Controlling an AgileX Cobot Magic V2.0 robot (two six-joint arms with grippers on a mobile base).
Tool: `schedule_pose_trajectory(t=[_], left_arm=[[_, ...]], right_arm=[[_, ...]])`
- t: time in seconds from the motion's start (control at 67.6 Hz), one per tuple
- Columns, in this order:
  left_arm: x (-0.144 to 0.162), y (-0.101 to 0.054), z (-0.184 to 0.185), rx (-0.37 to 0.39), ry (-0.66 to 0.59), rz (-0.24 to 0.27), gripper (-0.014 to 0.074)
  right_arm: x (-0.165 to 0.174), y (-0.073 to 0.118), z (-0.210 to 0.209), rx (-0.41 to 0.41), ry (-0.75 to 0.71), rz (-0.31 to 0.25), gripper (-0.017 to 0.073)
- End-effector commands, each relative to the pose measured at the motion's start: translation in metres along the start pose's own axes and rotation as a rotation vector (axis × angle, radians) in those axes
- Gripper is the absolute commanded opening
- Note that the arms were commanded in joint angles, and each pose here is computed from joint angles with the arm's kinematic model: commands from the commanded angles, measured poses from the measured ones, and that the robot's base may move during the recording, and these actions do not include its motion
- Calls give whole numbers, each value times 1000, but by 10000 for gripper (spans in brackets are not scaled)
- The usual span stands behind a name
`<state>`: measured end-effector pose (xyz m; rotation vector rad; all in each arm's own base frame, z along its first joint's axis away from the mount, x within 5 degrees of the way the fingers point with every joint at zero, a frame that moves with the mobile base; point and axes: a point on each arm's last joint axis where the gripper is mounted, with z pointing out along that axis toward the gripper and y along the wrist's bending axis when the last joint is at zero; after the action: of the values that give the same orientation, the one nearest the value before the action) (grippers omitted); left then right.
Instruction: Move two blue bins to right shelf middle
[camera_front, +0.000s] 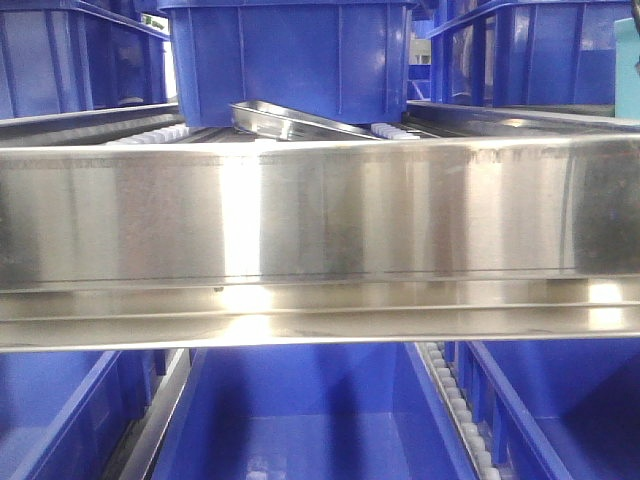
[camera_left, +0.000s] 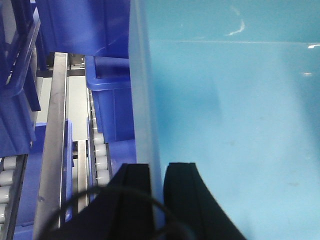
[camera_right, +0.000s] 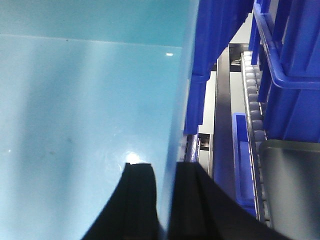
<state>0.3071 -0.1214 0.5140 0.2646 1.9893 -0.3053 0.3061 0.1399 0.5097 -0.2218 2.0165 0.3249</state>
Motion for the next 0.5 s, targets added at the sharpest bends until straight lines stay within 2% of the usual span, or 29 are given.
schedule_pose_trajectory(t=[0.0,0.488], left_arm=[[-8,-8,-11,65,-58,-35,-111],[-17,-8,-12,75,-155,-38,-111]], right_arm=[[-11,3,-9,-36,-101,-3,-153],[-11,3,-9,-36,-101,-3,-153]])
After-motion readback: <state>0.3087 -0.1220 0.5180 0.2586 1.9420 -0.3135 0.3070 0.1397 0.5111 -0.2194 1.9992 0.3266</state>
